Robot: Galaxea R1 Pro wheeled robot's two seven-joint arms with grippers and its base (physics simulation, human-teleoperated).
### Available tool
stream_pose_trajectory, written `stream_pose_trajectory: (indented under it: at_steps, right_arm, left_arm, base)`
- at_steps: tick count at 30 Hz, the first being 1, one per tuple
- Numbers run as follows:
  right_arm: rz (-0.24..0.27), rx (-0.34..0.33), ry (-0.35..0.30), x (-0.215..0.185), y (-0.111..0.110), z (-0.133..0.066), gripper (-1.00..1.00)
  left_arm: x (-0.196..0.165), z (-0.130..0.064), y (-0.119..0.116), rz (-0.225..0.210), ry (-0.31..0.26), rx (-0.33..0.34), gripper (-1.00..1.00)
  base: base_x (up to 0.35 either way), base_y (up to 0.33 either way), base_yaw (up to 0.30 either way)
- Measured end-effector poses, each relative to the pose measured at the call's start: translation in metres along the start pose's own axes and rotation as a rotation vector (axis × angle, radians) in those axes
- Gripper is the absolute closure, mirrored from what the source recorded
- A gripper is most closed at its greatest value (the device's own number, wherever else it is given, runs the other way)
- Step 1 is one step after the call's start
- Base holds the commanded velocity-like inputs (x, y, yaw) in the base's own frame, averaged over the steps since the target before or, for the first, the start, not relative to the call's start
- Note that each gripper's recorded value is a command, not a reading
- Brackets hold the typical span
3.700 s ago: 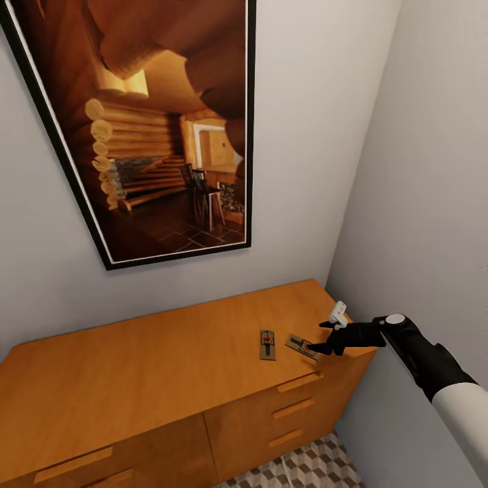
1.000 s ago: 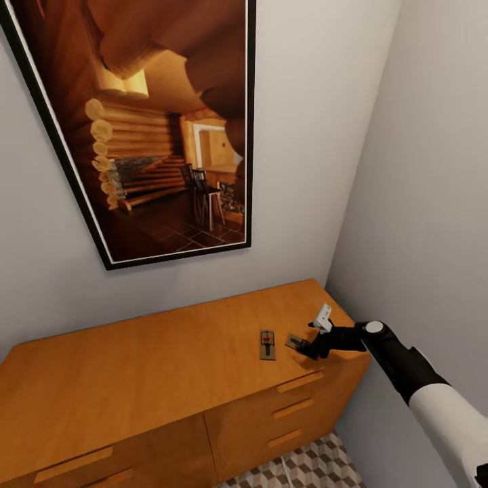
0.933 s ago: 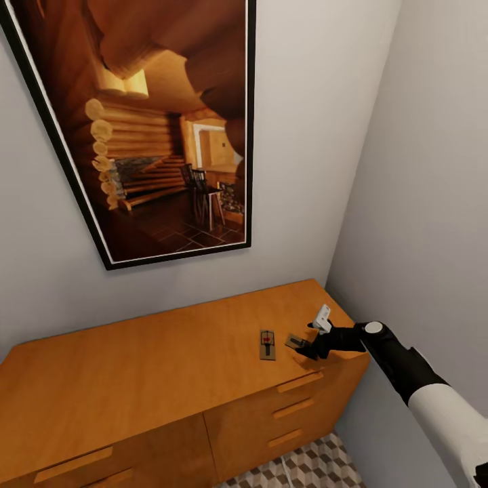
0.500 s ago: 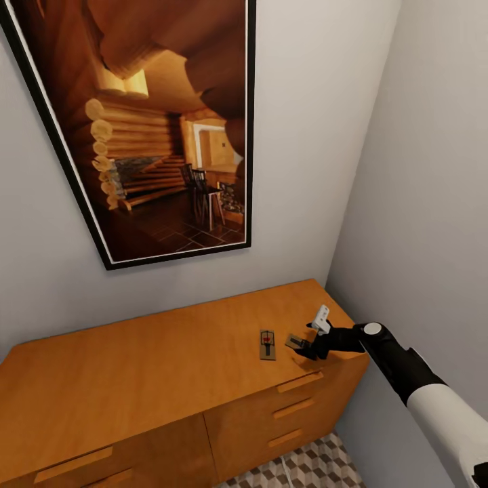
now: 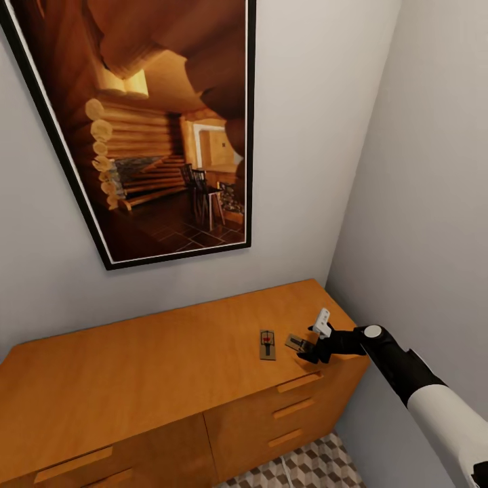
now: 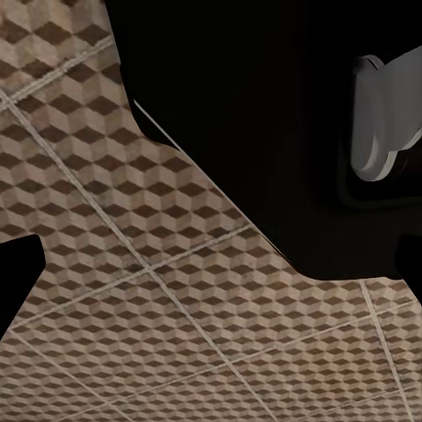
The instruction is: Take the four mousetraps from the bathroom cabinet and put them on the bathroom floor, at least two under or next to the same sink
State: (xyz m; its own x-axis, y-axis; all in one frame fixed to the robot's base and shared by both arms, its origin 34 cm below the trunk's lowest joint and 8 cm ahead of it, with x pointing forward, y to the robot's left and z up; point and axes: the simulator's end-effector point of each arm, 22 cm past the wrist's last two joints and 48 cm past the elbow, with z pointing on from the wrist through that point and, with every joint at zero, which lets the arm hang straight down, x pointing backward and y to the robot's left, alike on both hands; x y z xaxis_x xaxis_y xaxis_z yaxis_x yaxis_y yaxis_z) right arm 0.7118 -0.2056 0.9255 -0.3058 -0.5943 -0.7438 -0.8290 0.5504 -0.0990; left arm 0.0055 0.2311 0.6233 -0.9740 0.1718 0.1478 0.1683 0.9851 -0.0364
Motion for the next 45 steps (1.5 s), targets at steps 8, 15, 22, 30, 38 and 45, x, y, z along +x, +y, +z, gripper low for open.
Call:
stream_pose_trajectory:
  at_steps: [8, 15, 22, 30, 38, 45]
  right_arm:
    - [-0.003, -0.002, 0.003, 0.0021, 0.0005, 0.0003, -1.00]
    - [-0.004, -0.003, 0.003, 0.0022, 0.0006, 0.0003, -1.00]
    - [-0.004, -0.004, 0.002, 0.0026, 0.0008, -0.0001, -1.00]
    - [-0.015, -0.010, -0.008, 0.0042, 0.0024, 0.0007, -1.00]
    - [-0.018, -0.016, -0.013, 0.0083, 0.0043, 0.0019, -1.00]
    - [-0.022, -0.017, -0.016, 0.0090, 0.0044, 0.0019, -1.00]
  left_arm:
    - [-0.0007, 0.0000, -0.0008, 0.000, -0.001, 0.001, -1.00]
    - [-0.0009, 0.0000, -0.0012, 0.000, -0.002, 0.002, -1.00]
    - [-0.0009, 0.0000, -0.0006, 0.000, -0.002, 0.001, -1.00]
    - [-0.0009, 0.0000, -0.0012, 0.000, -0.002, 0.002, -1.00]
    - [-0.0008, 0.0000, -0.0006, 0.000, -0.002, 0.001, -1.00]
    - [-0.0006, 0.0001, -0.0003, 0.000, -0.001, 0.001, -1.00]
  base:
    - [0.000, 0.000, 0.000]
    - [0.000, 0.000, 0.000]
    - [0.000, 0.000, 0.000]
    - [0.000, 0.000, 0.000]
    - [0.000, 0.000, 0.000]
    - [0.000, 0.000, 0.000]
